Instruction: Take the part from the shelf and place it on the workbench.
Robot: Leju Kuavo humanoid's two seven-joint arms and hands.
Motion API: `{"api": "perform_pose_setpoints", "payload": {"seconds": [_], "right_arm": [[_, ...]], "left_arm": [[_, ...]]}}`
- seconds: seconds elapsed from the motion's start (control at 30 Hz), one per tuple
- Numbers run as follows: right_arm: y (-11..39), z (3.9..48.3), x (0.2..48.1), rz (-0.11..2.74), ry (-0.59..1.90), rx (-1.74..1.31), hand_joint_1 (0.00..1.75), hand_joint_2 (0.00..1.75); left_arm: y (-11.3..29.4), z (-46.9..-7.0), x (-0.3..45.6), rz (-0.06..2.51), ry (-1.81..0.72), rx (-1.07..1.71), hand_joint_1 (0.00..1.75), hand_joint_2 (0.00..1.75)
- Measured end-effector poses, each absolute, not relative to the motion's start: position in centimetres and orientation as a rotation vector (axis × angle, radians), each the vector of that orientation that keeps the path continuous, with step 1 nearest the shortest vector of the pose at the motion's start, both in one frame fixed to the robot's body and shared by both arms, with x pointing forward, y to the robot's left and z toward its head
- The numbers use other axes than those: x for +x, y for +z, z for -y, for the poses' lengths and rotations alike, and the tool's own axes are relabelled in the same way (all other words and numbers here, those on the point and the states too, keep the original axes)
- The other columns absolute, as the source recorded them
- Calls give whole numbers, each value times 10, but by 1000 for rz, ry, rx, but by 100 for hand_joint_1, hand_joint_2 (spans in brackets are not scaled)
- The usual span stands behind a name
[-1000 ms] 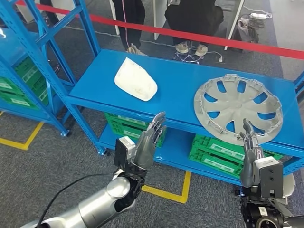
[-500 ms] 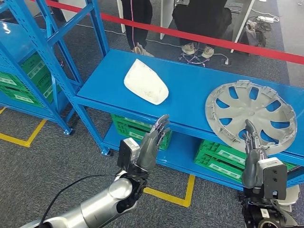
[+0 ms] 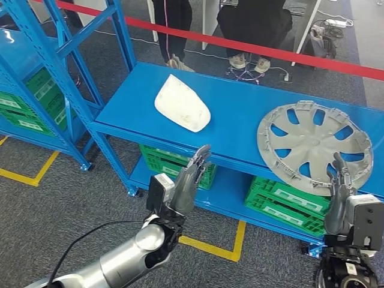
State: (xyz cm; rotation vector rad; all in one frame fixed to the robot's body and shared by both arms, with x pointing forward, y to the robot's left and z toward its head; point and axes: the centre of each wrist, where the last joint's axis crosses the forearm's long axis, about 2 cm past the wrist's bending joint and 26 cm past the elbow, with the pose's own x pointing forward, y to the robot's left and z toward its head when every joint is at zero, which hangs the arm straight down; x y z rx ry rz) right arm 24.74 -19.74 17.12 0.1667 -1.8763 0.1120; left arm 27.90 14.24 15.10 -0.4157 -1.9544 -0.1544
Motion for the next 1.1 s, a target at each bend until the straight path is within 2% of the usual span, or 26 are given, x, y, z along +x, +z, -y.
{"api": "perform_pose_setpoints", "payload": {"seconds": [1.1], "right_arm": [[165, 211, 244, 1817, 87, 78, 0, 0]], "left_arm": [[154, -140, 278, 1954, -147, -428, 0, 0]]}}
